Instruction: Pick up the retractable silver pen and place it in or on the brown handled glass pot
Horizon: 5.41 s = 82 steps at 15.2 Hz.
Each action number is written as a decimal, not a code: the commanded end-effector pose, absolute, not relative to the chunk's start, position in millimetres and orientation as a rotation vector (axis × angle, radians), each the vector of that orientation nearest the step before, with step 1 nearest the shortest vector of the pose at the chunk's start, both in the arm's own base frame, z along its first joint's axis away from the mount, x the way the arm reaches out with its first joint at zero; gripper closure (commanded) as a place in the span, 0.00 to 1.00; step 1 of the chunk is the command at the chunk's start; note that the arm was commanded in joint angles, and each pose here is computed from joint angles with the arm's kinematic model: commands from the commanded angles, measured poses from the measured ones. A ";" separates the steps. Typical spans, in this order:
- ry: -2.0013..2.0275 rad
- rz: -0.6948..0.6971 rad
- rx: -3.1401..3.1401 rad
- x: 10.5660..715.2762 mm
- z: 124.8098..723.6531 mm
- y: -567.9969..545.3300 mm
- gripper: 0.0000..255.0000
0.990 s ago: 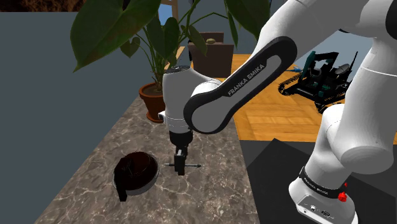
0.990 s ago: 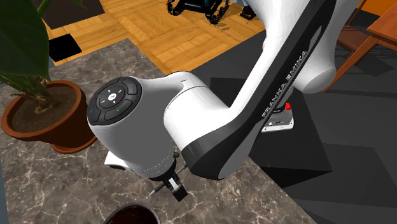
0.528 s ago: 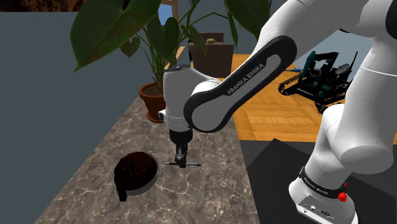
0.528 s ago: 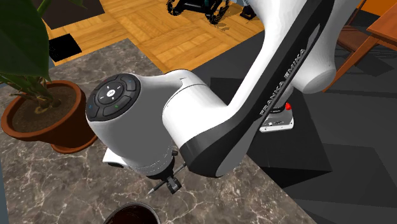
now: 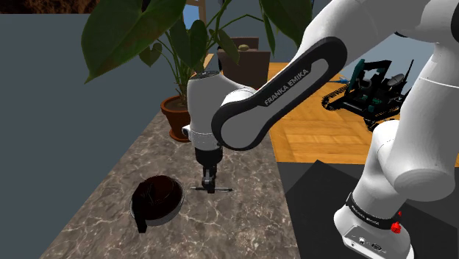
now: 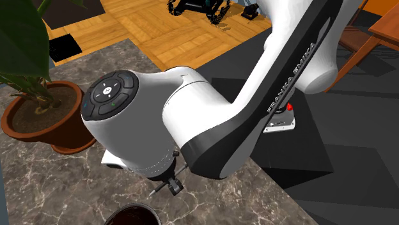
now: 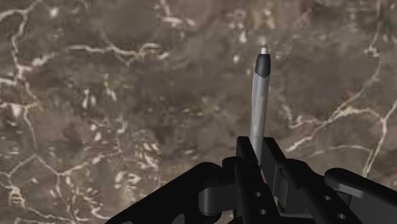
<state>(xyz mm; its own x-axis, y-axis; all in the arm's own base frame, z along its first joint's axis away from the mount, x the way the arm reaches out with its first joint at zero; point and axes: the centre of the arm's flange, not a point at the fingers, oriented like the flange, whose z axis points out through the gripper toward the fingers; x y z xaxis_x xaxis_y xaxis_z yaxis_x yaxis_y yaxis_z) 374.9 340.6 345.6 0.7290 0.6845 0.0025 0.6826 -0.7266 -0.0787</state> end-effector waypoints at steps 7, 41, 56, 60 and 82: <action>-1.130 0.043 -2.852 373.9 386.8 340.4 1.00; -1.130 0.043 -2.852 378.6 558.9 352.7 1.00; -1.130 0.043 -2.852 431.4 546.5 492.9 1.00; -1.130 0.043 -2.852 431.4 525.4 492.9 1.00; -1.130 0.043 -2.852 432.1 501.3 492.2 0.00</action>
